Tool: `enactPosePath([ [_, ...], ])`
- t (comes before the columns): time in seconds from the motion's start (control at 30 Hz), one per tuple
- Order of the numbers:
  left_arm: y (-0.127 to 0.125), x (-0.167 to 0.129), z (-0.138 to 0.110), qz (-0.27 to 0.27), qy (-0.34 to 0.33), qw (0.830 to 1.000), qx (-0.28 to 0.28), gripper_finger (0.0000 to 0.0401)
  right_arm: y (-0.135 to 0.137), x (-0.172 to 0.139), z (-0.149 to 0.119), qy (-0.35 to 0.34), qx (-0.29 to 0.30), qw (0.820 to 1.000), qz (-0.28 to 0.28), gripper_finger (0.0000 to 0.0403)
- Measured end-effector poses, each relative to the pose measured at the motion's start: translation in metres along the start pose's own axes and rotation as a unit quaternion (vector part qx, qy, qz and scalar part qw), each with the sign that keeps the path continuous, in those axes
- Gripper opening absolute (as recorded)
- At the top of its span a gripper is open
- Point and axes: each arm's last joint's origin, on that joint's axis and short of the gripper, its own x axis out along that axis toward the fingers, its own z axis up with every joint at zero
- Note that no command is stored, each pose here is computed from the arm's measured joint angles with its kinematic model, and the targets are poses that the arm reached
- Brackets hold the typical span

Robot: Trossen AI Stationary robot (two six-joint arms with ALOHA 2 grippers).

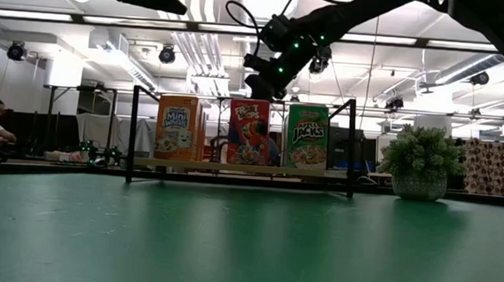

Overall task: Stack cereal on shelf
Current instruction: Adjust the red cereal boxes on the shelf

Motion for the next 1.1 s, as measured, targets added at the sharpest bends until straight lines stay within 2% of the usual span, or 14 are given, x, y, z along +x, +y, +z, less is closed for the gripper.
enactPosePath([
  [0.67,0.000,0.000,0.000,0.000,0.000,1.000,0.009,0.0000,0.000,-0.006,0.001,0.009,0.001,1.000,0.003,0.0009],
  [0.97,0.000,0.000,0.000,0.000,0.000,1.000,0.011,0.0000,0.000,-0.035,0.016,-0.021,0.015,1.000,-0.003,0.0009],
  [1.1,0.000,0.000,0.000,0.000,0.000,1.000,0.011,0.0000,0.008,-0.053,0.023,-0.034,0.023,0.998,0.040,0.0009],
])
